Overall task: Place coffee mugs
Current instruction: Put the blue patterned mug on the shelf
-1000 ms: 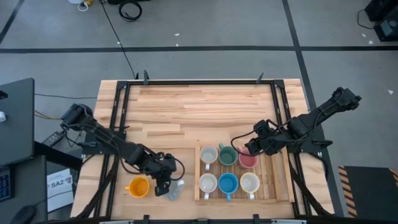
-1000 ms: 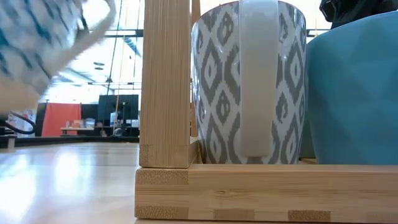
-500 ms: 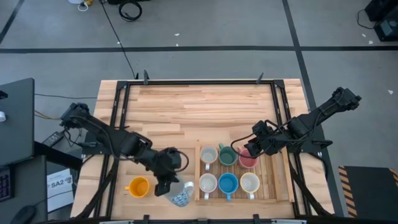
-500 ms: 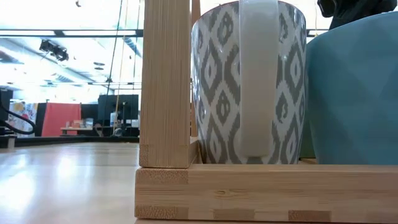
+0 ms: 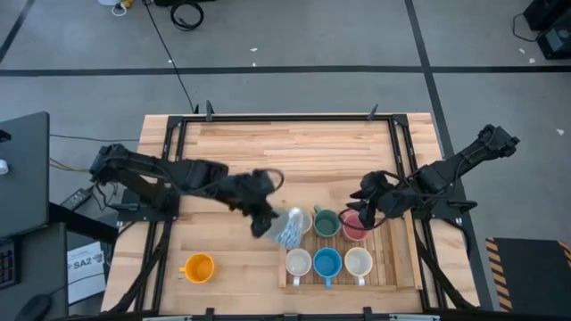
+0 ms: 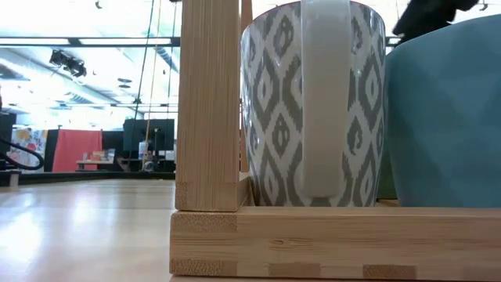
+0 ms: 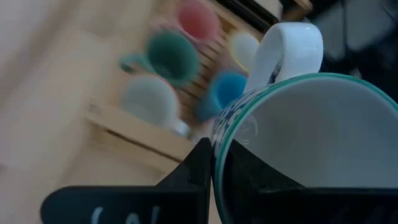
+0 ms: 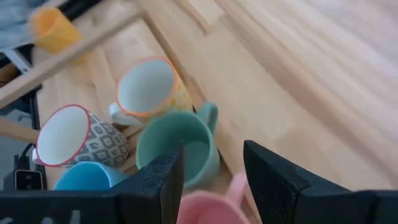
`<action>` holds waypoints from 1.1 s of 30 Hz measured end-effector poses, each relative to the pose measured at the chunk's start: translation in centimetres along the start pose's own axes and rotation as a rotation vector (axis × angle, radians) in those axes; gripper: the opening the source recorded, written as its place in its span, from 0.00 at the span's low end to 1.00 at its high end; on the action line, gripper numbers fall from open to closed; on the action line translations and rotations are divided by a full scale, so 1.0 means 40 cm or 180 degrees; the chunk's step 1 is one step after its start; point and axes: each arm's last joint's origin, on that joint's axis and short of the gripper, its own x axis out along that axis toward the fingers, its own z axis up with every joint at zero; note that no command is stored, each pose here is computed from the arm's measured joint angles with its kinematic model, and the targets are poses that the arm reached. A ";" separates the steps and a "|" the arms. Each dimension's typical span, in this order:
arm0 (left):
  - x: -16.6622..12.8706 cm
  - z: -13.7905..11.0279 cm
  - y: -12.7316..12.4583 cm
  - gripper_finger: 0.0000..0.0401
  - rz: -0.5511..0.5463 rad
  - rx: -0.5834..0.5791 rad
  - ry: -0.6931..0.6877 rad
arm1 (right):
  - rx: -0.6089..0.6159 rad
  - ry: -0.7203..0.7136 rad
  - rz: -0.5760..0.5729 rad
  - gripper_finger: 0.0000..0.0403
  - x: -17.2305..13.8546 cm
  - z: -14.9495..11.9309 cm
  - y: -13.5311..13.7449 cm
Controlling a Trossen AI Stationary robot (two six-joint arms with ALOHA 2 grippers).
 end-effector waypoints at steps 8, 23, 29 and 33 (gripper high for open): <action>-0.006 0.090 0.119 0.08 0.0550 -0.0369 -0.0439 | -0.0056 -0.0349 0.0063 0.42 0.017 0.046 0.001; 0.071 0.200 0.351 0.08 0.1108 -0.0701 -0.0495 | 0.0372 -0.0565 -0.0420 0.42 0.049 0.111 -0.070; 0.167 0.194 0.417 0.08 0.1276 -0.0704 -0.0206 | 0.0366 -0.0548 -0.0476 0.42 0.055 0.123 -0.086; 0.225 0.179 0.447 0.08 0.1381 -0.0707 -0.0015 | 0.0391 -0.0560 -0.0520 0.42 0.057 0.128 -0.093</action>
